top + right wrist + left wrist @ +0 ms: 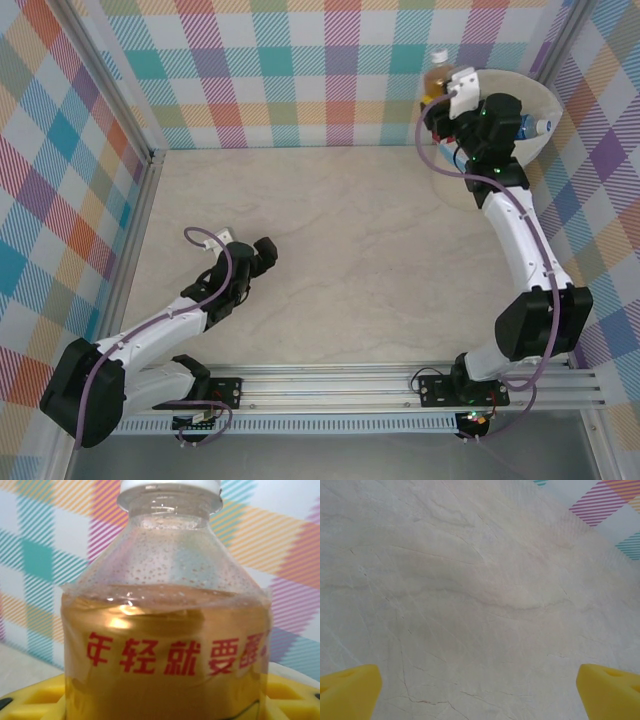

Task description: Put the plastic bottles in the bin

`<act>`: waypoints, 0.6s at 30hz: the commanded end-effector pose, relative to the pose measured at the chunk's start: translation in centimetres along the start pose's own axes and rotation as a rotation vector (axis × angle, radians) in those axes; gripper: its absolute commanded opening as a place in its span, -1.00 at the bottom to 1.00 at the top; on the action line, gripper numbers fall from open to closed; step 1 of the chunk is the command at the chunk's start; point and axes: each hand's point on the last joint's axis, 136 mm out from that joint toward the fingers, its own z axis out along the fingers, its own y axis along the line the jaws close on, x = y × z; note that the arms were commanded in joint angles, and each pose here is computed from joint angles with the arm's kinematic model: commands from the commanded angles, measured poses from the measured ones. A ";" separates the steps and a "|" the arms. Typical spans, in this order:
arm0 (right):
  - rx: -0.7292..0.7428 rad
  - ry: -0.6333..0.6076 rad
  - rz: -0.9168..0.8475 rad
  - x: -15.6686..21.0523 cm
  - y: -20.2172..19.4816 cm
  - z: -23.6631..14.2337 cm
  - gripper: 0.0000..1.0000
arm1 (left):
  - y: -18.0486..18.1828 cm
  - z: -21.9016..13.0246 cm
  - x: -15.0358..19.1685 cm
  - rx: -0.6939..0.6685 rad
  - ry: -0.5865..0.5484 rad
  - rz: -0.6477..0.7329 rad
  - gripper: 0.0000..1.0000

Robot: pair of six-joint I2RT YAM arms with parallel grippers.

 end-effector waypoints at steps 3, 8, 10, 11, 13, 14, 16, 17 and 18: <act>0.209 -0.036 0.208 -2.3 -6.4 0.4 0.06 | -0.1 -0.2 -1.0 0.003 -0.022 -0.038 1.00; 0.343 0.072 0.237 0.0 -9.6 3.0 0.10 | 0.0 -0.2 -0.8 0.003 -0.020 -0.043 1.00; 0.415 0.092 0.257 1.0 -11.0 3.6 0.13 | 0.2 -0.3 -0.8 -0.001 -0.022 -0.050 1.00; 0.439 0.098 0.258 1.4 -11.4 3.8 0.09 | 0.4 -0.3 -0.7 -0.004 -0.024 -0.053 1.00; 0.488 0.102 0.256 2.1 -12.2 4.2 0.07 | 0.7 -0.4 -0.7 -0.010 -0.028 -0.060 1.00; 0.519 0.111 0.254 2.8 -12.7 4.4 0.07 | 0.9 -0.4 -0.7 -0.014 -0.032 -0.064 1.00; 0.576 0.131 0.254 3.9 -13.6 4.7 0.08 | 1.0 -0.6 -0.7 -0.014 -0.034 -0.065 1.00; 0.602 0.147 0.252 4.6 -14.0 5.0 0.08 | 0.9 -0.6 -0.8 -0.012 -0.036 -0.066 1.00; 0.623 0.165 0.248 5.2 -14.4 5.3 0.10 | 0.9 -0.7 -0.9 -0.011 -0.036 -0.064 1.00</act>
